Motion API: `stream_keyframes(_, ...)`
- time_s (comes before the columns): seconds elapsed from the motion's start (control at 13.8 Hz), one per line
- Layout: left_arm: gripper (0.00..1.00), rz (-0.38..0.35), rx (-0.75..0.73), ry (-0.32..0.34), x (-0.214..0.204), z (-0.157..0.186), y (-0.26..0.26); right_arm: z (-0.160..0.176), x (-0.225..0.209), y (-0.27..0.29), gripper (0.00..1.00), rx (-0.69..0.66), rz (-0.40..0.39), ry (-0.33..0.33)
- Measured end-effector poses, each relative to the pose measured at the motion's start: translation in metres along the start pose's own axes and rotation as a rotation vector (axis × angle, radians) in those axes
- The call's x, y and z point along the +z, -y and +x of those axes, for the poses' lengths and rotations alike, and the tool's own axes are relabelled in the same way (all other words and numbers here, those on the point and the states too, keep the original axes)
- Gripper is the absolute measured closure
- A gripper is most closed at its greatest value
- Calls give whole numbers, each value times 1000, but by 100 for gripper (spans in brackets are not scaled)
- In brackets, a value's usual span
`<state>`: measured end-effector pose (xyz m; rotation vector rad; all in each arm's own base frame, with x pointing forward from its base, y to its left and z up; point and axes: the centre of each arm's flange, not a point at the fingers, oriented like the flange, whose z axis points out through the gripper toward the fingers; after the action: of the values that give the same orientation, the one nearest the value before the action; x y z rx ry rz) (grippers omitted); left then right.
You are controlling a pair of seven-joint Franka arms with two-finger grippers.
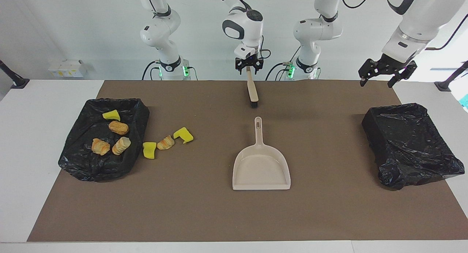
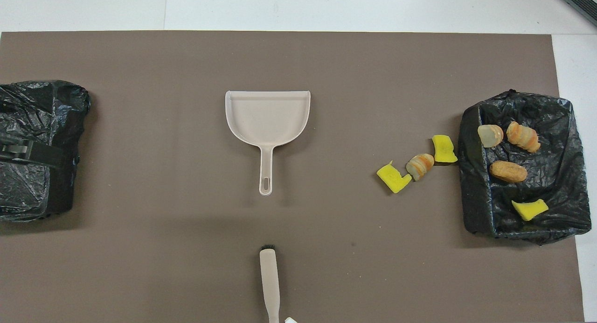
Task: Sweep and dump trash in bin
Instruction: 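Grasp the dustpan with the left gripper while the right gripper grasps the brush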
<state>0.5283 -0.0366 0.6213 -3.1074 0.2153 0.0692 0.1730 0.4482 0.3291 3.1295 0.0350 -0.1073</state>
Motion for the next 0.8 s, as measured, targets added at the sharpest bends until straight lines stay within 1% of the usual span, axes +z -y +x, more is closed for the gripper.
stream_keyframes(0.15,0,1,-11,1,10,4,-25,0,-1,1,68,-1,2,-1)
stream_keyframes(0.22,0,-3,-5,-9,18,7,-40,0,-2,2,74,1,7,-2)
stream_keyframes(0.44,0,-23,-13,-37,47,17,-82,3,-12,10,74,2,23,-6)
stream_keyframes(0.58,0,-27,-2,-44,70,23,-115,7,-20,9,74,14,-6,10)
stream_keyframes(0.65,0,-28,0,-51,82,25,-131,14,-29,5,74,35,-20,19)
stream_keyframes(0.8,0,-32,20,-62,109,27,-161,42,-58,-15,74,106,-15,20)
